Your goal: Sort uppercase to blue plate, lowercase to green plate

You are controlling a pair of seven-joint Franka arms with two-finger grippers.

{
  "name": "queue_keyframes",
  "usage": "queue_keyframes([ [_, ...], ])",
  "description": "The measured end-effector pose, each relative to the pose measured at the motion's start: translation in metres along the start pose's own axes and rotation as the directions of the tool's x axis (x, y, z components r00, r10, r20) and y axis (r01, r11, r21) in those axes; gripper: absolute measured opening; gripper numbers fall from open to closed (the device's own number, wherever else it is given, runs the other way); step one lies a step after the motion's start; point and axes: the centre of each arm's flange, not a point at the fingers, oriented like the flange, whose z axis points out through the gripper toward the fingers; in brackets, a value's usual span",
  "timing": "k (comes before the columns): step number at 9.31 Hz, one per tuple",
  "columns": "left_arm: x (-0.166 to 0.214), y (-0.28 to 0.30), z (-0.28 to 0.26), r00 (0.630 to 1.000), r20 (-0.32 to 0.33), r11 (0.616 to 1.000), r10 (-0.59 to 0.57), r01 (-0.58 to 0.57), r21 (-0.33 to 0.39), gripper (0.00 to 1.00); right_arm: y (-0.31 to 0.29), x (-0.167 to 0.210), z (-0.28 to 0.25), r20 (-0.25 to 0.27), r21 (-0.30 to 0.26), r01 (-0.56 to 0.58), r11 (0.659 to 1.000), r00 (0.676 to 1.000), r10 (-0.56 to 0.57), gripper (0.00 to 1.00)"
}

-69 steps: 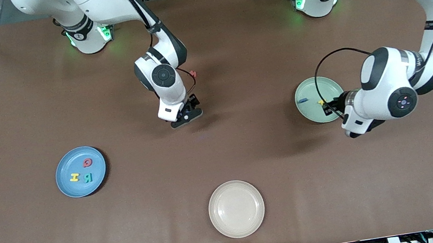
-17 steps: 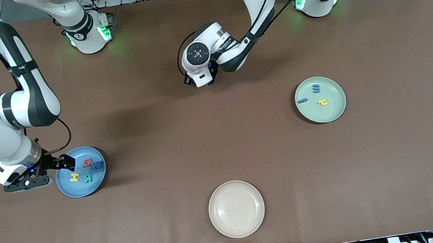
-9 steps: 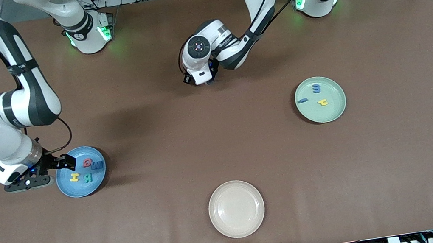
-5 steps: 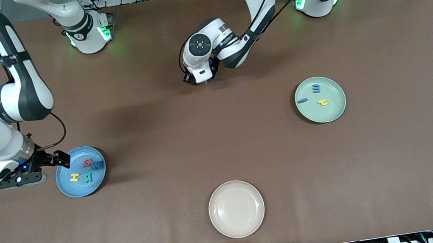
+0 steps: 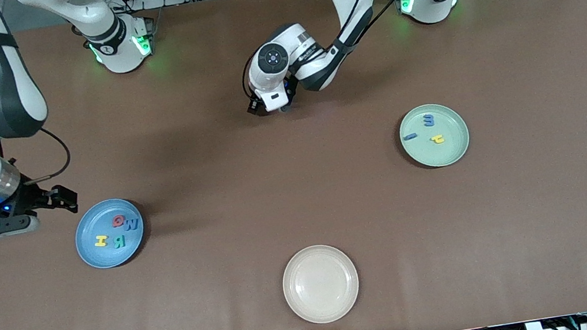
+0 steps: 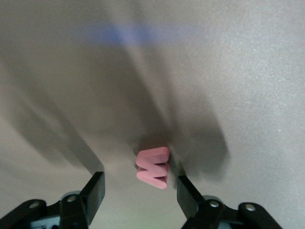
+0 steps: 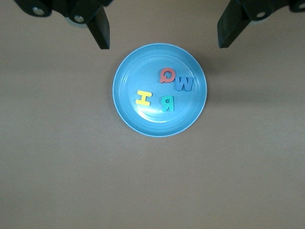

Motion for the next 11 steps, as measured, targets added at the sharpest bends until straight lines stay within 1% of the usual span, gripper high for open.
queue_keyframes([
  [3,0.001,0.002,-0.001,1.000,0.009,1.000,-0.001,0.002,-0.022,0.68,0.009,-0.001,-0.046,0.011,0.004,-0.014,1.000,1.000,0.014,1.00],
  [4,0.002,0.002,-0.001,1.000,0.007,1.000,0.005,-0.004,-0.028,0.62,0.010,0.002,-0.057,0.009,0.003,-0.015,1.000,1.000,0.015,1.00],
  [5,0.002,0.002,-0.001,1.000,0.003,0.999,0.014,-0.014,-0.031,0.60,0.010,0.003,-0.066,0.016,0.004,-0.015,1.000,1.000,0.015,1.00],
  [6,0.001,0.002,-0.001,1.000,-0.001,0.999,0.022,-0.022,-0.034,0.57,0.010,0.004,-0.078,0.033,0.004,-0.016,1.000,0.999,0.016,1.00],
  [7,0.001,0.002,-0.001,1.000,-0.003,0.999,0.026,-0.026,-0.036,0.57,0.010,0.006,-0.097,0.046,0.005,-0.016,1.000,0.999,0.016,1.00],
  [8,0.002,0.002,-0.001,1.000,-0.004,0.999,0.029,-0.029,-0.037,0.55,0.010,0.008,-0.117,0.047,0.005,-0.015,1.000,0.999,0.014,1.00],
  [11,0.001,-0.001,0.000,0.999,-0.023,0.999,0.043,-0.043,-0.013,0.59,0.006,0.009,-0.168,0.043,0.005,-0.008,1.000,0.999,0.008,1.00],
])
